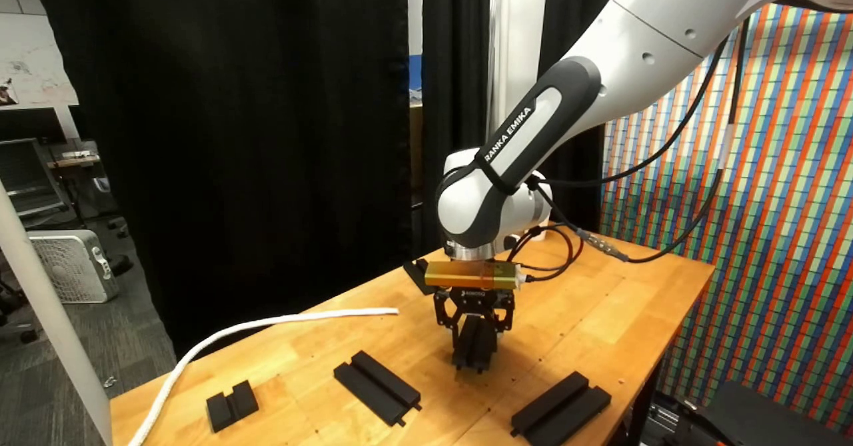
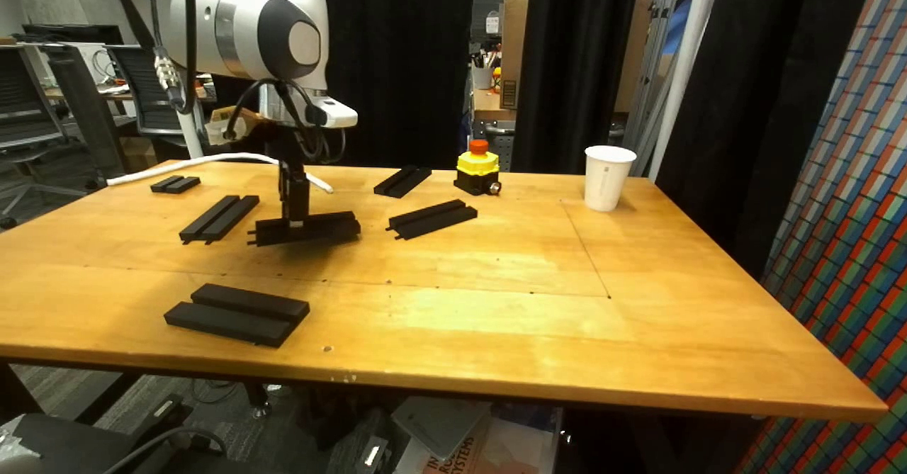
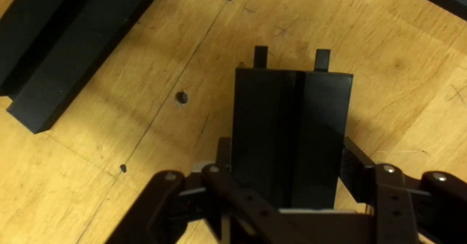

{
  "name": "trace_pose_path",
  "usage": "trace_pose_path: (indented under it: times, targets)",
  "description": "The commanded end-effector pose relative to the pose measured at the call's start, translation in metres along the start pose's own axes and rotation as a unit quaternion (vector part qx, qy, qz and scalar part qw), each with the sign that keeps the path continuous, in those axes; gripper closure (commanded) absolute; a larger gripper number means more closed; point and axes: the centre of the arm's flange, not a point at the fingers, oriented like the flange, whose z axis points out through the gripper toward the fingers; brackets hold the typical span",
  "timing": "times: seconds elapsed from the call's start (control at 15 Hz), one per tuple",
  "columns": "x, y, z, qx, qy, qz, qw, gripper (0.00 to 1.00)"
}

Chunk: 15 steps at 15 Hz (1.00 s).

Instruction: Connect the pads

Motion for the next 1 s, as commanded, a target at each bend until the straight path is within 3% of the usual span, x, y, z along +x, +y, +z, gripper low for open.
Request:
trace_pose_path:
  times: [0.0, 0.4, 0.93]
  targets:
    - [-0.01, 0.002, -0.008, -0.018, 0.022, 0.0, 0.9996, 0.54]
    - [-0.005, 0.022, 0.0, -0.035, 0.043, -0.015, 0.9983, 0.54]
    - [0.026, 0.047, -0.003, -0.047, 0.066, -0.038, 0.996, 0.54]
